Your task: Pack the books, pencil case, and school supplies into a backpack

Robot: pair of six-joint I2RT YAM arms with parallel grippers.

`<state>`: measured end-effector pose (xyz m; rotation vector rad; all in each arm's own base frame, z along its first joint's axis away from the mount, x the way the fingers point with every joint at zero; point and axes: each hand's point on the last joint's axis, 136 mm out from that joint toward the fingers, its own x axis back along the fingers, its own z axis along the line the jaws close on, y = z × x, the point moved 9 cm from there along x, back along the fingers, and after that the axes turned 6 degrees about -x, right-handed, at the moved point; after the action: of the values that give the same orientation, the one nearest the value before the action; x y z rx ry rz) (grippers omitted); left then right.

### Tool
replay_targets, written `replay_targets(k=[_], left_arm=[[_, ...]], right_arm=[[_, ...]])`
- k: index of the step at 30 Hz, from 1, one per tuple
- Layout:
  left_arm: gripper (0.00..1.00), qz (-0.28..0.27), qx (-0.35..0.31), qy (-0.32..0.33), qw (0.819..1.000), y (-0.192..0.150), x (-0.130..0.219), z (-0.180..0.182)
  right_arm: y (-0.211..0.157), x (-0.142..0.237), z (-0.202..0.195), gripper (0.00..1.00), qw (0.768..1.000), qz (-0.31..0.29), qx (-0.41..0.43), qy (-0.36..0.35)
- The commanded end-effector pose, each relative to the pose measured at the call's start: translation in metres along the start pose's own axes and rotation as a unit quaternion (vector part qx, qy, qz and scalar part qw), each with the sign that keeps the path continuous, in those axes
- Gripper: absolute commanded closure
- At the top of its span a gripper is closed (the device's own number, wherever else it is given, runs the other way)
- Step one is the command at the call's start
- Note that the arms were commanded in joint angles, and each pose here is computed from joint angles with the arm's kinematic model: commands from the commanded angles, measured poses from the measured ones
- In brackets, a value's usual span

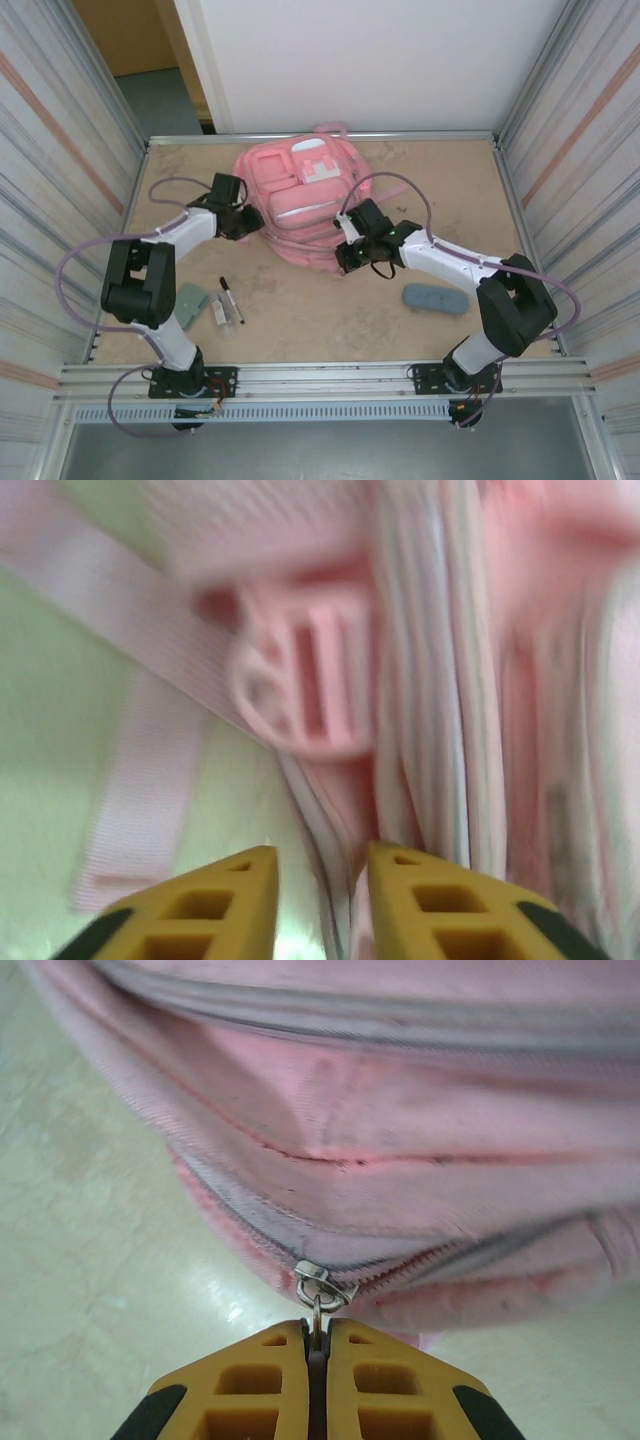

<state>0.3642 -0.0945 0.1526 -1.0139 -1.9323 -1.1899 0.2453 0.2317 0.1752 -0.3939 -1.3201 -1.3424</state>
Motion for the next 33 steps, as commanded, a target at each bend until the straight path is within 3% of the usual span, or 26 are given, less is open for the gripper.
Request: replay_targets(k=[1,6,11,20,22,23,25,33], left_arm=[[0.61,-0.034,-0.027,-0.022,0.999,0.011,0.033,-0.016],[0.52,0.003,0.019,-0.004,1.0,-0.051,0.069,-0.022],[0.46,0.034,0.055,-0.019,0.998,-0.112,0.072,-0.034],[0.46,0.029,0.071,0.008,0.997,-0.117,0.044,-0.053],[0.53,0.022,0.059,0.013,0.998,-0.117,0.04,-0.056],[0.64,0.018,0.054,0.019,0.998,-0.116,0.038,-0.054],[0.99,0.01,0.043,0.023,0.999,-0.111,0.038,-0.049],[1.0,-0.008,0.002,-0.025,1.0,-0.076,0.066,-0.022]], right_arm=[[-0.002,-0.001,0.036,1.0,0.997,0.034,0.035,0.061],[0.008,-0.015,0.07,1.0,0.992,0.026,0.048,0.11],[0.009,-0.024,0.084,1.0,0.986,0.036,0.044,0.158],[0.001,-0.024,0.094,1.0,0.981,0.039,0.021,0.186],[-0.001,-0.023,0.091,1.0,0.983,0.042,0.016,0.177],[-0.003,-0.023,0.088,1.0,0.984,0.048,0.017,0.17],[-0.009,-0.021,0.076,1.0,0.987,0.066,0.018,0.142],[-0.025,0.001,-0.028,0.97,0.992,0.112,-0.059,-0.011]])
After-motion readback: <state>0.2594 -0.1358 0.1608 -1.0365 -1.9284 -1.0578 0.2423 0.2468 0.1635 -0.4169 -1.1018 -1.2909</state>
